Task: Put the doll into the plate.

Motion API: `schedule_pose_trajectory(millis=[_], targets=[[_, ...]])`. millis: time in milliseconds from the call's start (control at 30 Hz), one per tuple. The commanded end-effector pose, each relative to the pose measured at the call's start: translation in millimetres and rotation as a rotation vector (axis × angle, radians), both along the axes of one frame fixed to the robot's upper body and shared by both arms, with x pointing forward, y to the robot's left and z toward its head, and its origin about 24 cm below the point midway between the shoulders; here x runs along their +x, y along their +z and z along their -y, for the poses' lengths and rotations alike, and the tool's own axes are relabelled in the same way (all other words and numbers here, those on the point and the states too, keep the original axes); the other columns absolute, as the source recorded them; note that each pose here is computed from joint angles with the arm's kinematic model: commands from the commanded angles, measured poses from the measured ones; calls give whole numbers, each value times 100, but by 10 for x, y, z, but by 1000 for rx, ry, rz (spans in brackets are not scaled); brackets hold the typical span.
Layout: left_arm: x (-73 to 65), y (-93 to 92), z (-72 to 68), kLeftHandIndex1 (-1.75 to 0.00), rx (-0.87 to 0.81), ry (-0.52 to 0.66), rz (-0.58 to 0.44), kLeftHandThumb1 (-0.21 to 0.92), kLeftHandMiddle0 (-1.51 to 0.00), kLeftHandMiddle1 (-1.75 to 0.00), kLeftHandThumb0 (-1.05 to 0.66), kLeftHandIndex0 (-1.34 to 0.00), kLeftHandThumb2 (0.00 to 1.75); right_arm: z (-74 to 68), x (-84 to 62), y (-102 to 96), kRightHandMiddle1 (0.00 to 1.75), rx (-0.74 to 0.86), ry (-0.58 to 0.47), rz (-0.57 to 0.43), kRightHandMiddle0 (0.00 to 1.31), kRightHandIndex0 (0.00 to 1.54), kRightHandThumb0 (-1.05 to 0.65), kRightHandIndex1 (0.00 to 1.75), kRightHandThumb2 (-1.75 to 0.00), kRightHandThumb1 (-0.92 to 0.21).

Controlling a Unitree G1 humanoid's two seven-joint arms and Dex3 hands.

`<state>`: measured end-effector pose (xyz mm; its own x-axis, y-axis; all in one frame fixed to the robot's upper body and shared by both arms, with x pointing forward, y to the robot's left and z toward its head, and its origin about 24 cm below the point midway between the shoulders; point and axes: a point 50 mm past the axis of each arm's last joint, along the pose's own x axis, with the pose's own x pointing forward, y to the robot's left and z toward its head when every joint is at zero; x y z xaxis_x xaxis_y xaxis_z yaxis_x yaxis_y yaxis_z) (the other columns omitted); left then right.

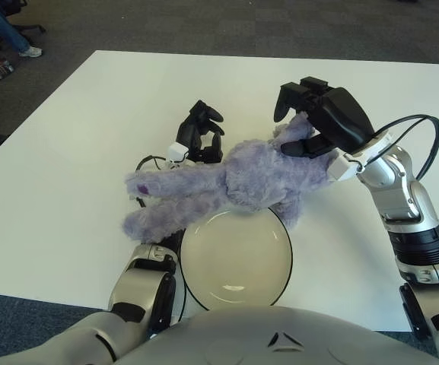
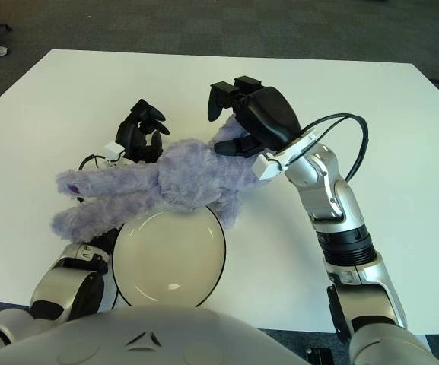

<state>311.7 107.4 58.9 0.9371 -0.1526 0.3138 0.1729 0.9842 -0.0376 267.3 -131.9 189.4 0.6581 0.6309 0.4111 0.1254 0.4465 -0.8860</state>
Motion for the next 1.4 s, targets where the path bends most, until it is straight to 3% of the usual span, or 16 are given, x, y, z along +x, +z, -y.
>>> schedule_pose_trajectory(millis=[0,467,533,600,867,1233,1367], targets=[[-161,-336,-75,-175,13,27,-114,32,-50,-175,-1,-48,132,9,-18,51,174,20,-1,7,48,49,0,175,-131,-33],[-146,-340,-97,-175,9,24,-120,32,-50,-175,-1,-48,132,-18,-36,89,174,39,-2,-34,51,52,0,175,-135,-29],[-146,-341,-96,-175,10,23,-121,32,-50,-175,-1,-49,133,-18,-39,94,155,42,0,-35,57,61,-1,175,-132,-27],[-143,-340,-99,-175,16,21,-120,32,-50,-175,-1,-49,133,-19,-42,100,149,48,2,-38,59,65,-1,175,-131,-26],[-116,-299,-104,-175,34,-21,-109,33,-49,-175,-1,-47,131,-13,-69,123,146,65,9,-76,57,66,-1,175,-129,-27],[-74,-282,-169,-175,30,-55,-153,35,-48,-175,-1,-47,129,37,-92,128,140,63,-4,-129,62,66,-1,175,-127,-27],[-74,-290,-178,-175,19,-53,-161,34,-48,-175,-1,-47,130,142,-111,157,142,37,0,-162,59,64,-1,175,-124,-30]])
